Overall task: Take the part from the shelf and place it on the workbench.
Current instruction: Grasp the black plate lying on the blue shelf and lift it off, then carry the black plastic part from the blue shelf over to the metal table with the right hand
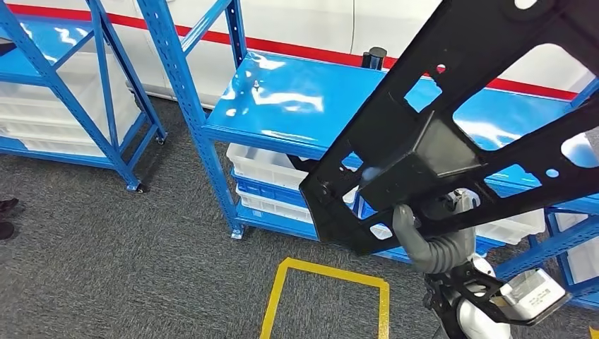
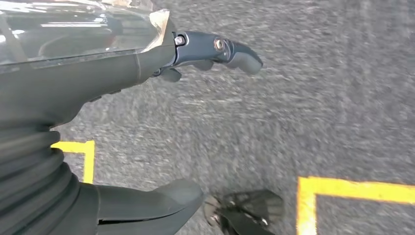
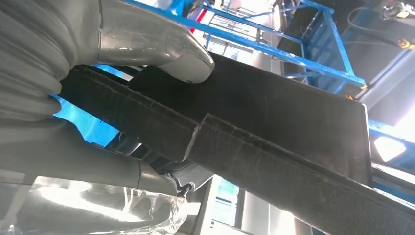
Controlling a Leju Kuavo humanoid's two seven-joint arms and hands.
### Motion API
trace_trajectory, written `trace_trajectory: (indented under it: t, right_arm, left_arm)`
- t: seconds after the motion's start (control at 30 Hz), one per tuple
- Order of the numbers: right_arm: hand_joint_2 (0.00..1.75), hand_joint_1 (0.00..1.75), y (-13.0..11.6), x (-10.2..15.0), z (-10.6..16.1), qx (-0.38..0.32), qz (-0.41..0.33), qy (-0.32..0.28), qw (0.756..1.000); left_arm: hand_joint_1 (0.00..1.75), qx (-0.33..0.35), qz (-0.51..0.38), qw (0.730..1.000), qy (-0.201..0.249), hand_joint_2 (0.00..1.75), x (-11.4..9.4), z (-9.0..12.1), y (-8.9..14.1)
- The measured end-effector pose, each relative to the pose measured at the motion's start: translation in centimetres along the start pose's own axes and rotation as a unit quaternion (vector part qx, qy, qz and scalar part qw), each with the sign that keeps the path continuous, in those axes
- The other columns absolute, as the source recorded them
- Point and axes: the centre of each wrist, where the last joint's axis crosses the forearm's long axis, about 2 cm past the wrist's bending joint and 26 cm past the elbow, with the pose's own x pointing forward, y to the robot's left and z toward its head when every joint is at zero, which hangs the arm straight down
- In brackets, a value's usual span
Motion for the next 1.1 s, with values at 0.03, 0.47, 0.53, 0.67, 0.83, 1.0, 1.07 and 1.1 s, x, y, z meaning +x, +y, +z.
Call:
trace_trajectory:
  t: [0.03, 0.47, 0.53, 0.67, 0.83, 1.0, 1.07, 1.1]
  right_arm:
    - [1.75, 1.75, 0.0, 0.0, 0.1, 0.0, 0.0, 0.002, 1.0]
    - [1.75, 1.75, 0.3, -0.3, 0.8, 0.003, 0.009, 0.016, 1.0]
    - [1.75, 1.75, 0.3, -0.4, 0.9, 0.004, 0.011, 0.017, 1.0]
    - [1.75, 1.75, 0.4, -0.5, 1.3, 0.006, 0.015, 0.023, 1.0]
    - [1.75, 1.75, 0.4, -0.6, 1.4, 0.01, 0.018, 0.024, 1.0]
    - [1.75, 1.75, 0.4, -0.8, 1.4, 0.019, 0.023, 0.025, 0.999]
    - [1.75, 1.75, 0.3, -0.9, 1.4, 0.024, 0.027, 0.028, 0.999]
    - [1.75, 1.75, 0.2, -0.9, 1.5, 0.026, 0.028, 0.03, 0.999]
  left_arm:
    - [0.0, 0.0, 0.0, 1.0, 0.0, 1.75, 0.0, 0.0, 0.0]
    - [0.0, -0.003, 0.001, 1.0, 0.001, 1.75, -0.1, 0.0, 0.0]
    - [0.0, -0.003, 0.001, 1.0, 0.002, 1.75, -0.2, 0.0, 0.0]
    - [0.0, -0.004, 0.001, 1.0, 0.001, 1.75, -0.1, 0.0, 0.0]
    - [0.0, -0.004, 0.002, 1.0, -0.002, 1.75, 0.2, -0.1, 0.0]
    - [0.0, -0.003, 0.001, 1.0, -0.008, 1.75, 0.0, 0.0, 0.0]
    - [0.0, -0.002, -0.002, 1.0, -0.012, 1.75, 0.0, -0.1, 0.1]
    - [0.0, -0.002, -0.003, 1.0, -0.013, 1.75, 0.0, -0.1, 0.1]
